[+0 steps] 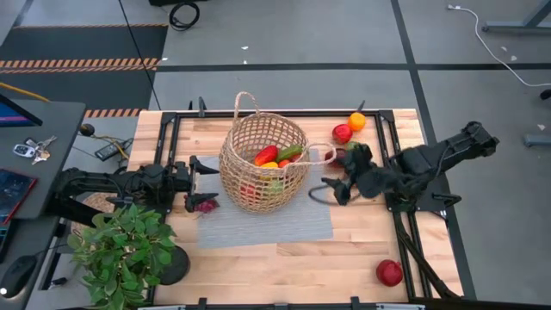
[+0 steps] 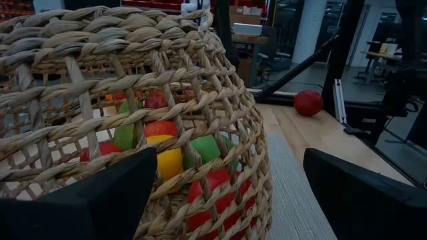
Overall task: Build produce basket
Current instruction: Put the red and yellow apple into the brown basket
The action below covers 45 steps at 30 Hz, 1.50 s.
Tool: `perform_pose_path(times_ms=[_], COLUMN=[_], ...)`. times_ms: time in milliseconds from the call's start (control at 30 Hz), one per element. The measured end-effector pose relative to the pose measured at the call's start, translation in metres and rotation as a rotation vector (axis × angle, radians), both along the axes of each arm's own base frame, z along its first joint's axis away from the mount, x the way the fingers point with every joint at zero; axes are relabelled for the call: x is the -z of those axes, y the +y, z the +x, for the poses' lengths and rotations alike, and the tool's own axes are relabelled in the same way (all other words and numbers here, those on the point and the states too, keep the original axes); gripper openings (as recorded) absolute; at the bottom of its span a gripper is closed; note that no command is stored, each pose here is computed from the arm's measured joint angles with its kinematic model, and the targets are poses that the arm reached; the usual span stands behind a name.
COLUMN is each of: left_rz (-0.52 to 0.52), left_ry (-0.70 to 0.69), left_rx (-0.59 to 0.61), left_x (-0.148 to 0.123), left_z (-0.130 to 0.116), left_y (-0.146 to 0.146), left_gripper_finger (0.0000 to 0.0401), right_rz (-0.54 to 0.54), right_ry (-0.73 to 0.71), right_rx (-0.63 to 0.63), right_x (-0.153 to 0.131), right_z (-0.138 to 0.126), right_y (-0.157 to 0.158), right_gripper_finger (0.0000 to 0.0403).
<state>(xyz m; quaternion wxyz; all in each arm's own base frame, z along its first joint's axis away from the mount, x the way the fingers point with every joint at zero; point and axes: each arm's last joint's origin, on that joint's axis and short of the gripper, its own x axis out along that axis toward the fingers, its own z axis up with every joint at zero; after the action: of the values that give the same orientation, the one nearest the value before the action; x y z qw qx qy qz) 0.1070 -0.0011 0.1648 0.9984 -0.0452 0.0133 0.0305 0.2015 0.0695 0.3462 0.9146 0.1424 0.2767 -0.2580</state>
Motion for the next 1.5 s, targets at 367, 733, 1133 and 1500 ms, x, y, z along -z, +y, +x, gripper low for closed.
perform_pose_path(times_ms=[367,733,1133,1500], left_rz=[0.000,0.000,0.000,0.000], left_ry=[0.000,0.000,0.000,0.000], left_rx=[0.000,0.001,0.000,0.000], left_x=[0.000,0.000,0.000,0.000], left_z=[0.000,0.000,0.000,0.000], left_y=[0.000,0.000,0.000,0.000], left_gripper_finger=[0.0386,0.0386,0.0386,0.0386], right_rz=[0.096,0.104,0.104,0.111], right_ry=[0.102,0.207,0.414,0.385], right_rx=[0.053,0.188,0.275,0.296], right_x=[0.019,0.038,0.065,0.054], right_z=[-0.023,-0.018,0.001,-0.007], right_y=[0.020,0.025,0.023,0.012], right_gripper_finger=[0.0350,0.0350,0.0349,0.0349])
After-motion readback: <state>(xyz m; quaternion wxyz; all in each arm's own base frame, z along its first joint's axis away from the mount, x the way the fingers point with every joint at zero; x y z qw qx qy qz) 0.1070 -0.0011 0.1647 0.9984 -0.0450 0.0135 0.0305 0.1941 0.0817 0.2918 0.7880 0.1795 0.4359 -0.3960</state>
